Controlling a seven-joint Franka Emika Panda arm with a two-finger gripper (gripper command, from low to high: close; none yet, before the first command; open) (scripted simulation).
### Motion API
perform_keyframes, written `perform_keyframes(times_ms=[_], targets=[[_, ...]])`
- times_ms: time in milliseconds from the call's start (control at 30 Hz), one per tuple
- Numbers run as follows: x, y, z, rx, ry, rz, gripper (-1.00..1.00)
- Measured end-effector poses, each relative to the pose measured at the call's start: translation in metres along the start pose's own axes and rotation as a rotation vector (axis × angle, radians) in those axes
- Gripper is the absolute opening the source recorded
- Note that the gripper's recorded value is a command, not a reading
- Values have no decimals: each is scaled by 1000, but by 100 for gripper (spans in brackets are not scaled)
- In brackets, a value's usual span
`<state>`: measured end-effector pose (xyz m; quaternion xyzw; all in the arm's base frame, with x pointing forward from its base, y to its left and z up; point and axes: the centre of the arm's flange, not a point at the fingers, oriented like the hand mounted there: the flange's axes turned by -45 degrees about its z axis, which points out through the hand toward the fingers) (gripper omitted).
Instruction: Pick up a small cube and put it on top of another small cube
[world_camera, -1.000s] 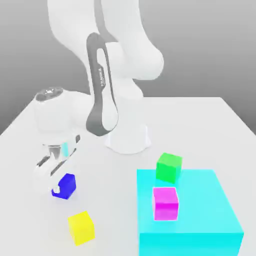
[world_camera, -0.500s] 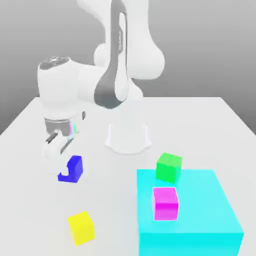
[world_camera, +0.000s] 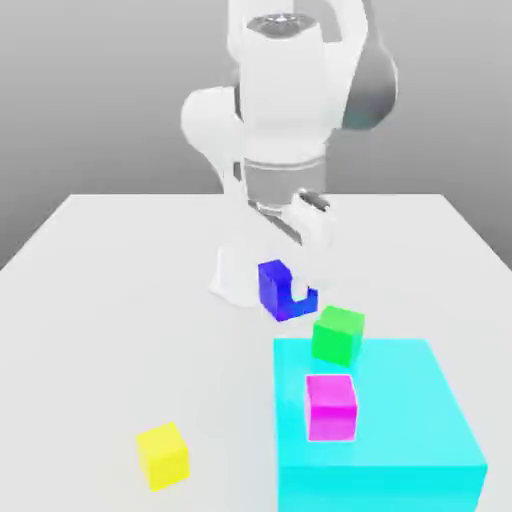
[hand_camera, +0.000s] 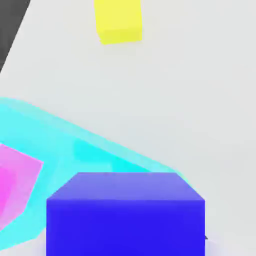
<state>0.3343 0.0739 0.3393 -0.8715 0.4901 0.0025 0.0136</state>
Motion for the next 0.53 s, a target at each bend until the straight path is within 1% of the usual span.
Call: perform_keyframes(times_ms=[100, 233, 267, 467, 533], targets=[[-32, -7, -1, -17, 13, -95, -100], [-37, -7, 38, -20, 16, -111, -100], [-37, -7, 48, -20, 16, -112, 100], [-38, -6, 54, -21, 17, -112, 100], [-37, -7, 44, -22, 17, -112, 100]])
